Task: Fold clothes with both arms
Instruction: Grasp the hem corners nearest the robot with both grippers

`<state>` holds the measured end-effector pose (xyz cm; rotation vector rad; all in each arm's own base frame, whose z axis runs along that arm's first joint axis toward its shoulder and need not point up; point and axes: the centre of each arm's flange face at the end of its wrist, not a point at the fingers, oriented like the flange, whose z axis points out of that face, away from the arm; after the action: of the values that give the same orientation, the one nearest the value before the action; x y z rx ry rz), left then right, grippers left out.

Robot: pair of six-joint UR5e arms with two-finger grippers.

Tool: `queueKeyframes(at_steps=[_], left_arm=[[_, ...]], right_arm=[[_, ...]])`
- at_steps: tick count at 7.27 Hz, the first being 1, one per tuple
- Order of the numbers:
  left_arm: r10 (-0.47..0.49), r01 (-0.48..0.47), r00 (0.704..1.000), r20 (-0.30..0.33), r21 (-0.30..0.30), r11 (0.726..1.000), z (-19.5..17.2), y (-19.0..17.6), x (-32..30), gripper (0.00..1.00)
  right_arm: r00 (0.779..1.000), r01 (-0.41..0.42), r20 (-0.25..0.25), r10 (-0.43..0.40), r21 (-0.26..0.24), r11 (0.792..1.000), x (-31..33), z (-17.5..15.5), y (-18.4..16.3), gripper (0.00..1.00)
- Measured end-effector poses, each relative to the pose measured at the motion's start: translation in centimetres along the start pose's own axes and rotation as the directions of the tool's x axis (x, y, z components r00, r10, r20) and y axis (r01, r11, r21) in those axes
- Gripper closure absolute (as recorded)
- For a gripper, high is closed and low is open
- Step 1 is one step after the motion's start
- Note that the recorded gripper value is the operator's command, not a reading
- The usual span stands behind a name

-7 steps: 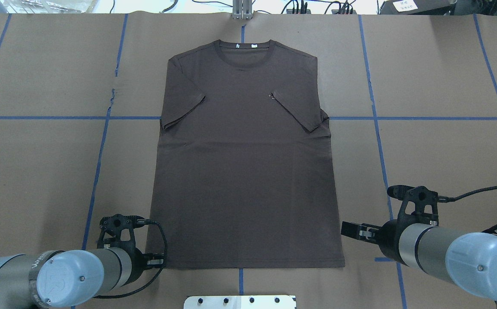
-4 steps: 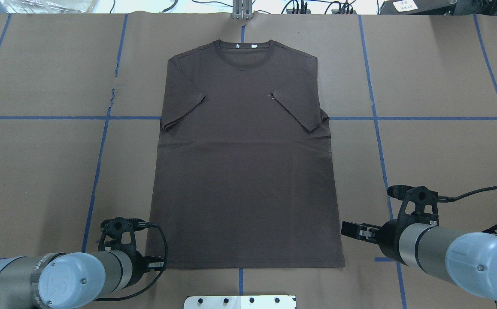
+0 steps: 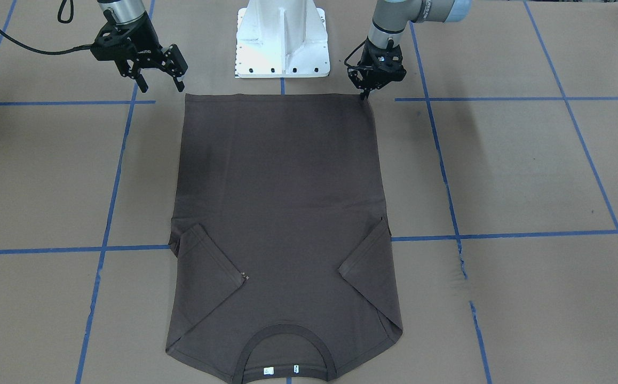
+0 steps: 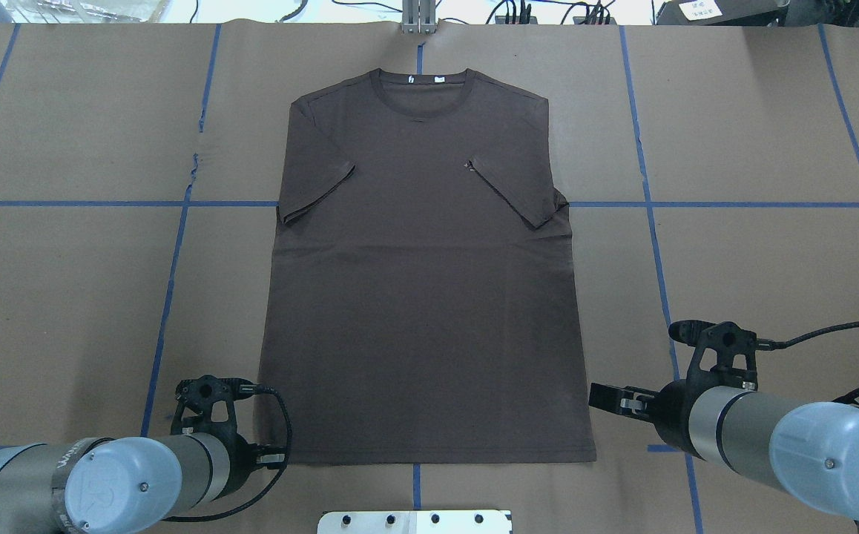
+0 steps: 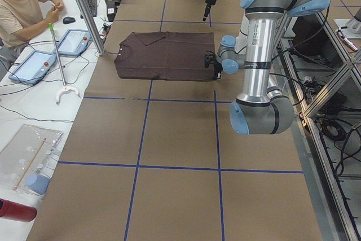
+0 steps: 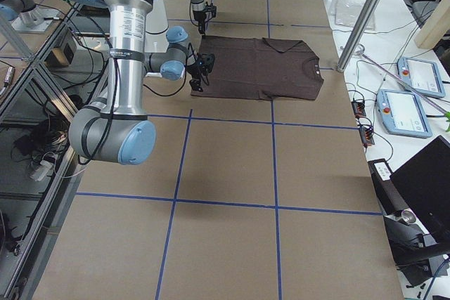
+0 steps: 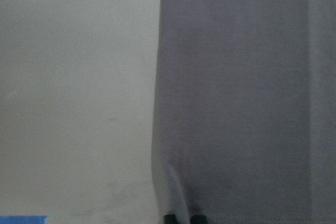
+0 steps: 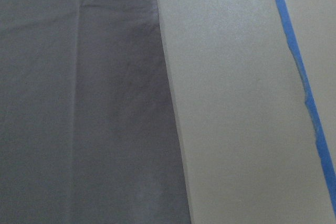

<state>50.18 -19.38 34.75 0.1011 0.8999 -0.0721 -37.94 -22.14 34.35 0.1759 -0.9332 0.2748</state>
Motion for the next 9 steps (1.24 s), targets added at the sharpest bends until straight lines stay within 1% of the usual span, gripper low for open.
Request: queueKeyframes(at_steps=[1, 2, 3, 5, 7, 9], left_arm=[[-0.002, 0.002, 1.000, -0.007, 0.000, 1.000, -0.2, 0.0, 0.3, 1.00], [-0.003, 0.003, 1.000, -0.013, -0.001, 1.000, -0.3, 0.0, 0.5, 1.00], [-0.004, 0.004, 1.000, -0.017, 0.000, 1.000, -0.3, 0.0, 0.7, 1.00], [-0.005, 0.005, 1.000, -0.022, 0.003, 1.000, -0.4, -0.1, 0.8, 1.00], [-0.007, 0.007, 1.000, -0.027, 0.012, 1.000, -0.6, -0.2, 0.9, 1.00], [-0.006, 0.007, 1.000, -0.030, 0.027, 1.000, -0.8, -0.3, 1.0, 1.00]], right_arm=[[1.000, -0.015, 0.002, 0.015, -0.002, 1.000, -0.1, 0.1, 0.6, 0.23], [0.999, -0.039, 0.003, 0.039, 0.004, 0.999, -0.3, 0.3, 1.6, 0.37], [0.998, -0.058, 0.001, 0.058, 0.007, 0.998, -0.5, 0.6, 2.9, 0.41], [0.998, -0.066, -0.019, 0.067, 0.016, 0.998, -0.1, 2.0, 5.2, 0.42], [0.998, -0.040, -0.043, 0.042, 0.034, 0.999, 0.4, 4.0, 7.0, 0.48], [0.998, -0.028, -0.049, 0.030, 0.038, 0.999, -0.1, 5.7, 8.2, 0.49]])
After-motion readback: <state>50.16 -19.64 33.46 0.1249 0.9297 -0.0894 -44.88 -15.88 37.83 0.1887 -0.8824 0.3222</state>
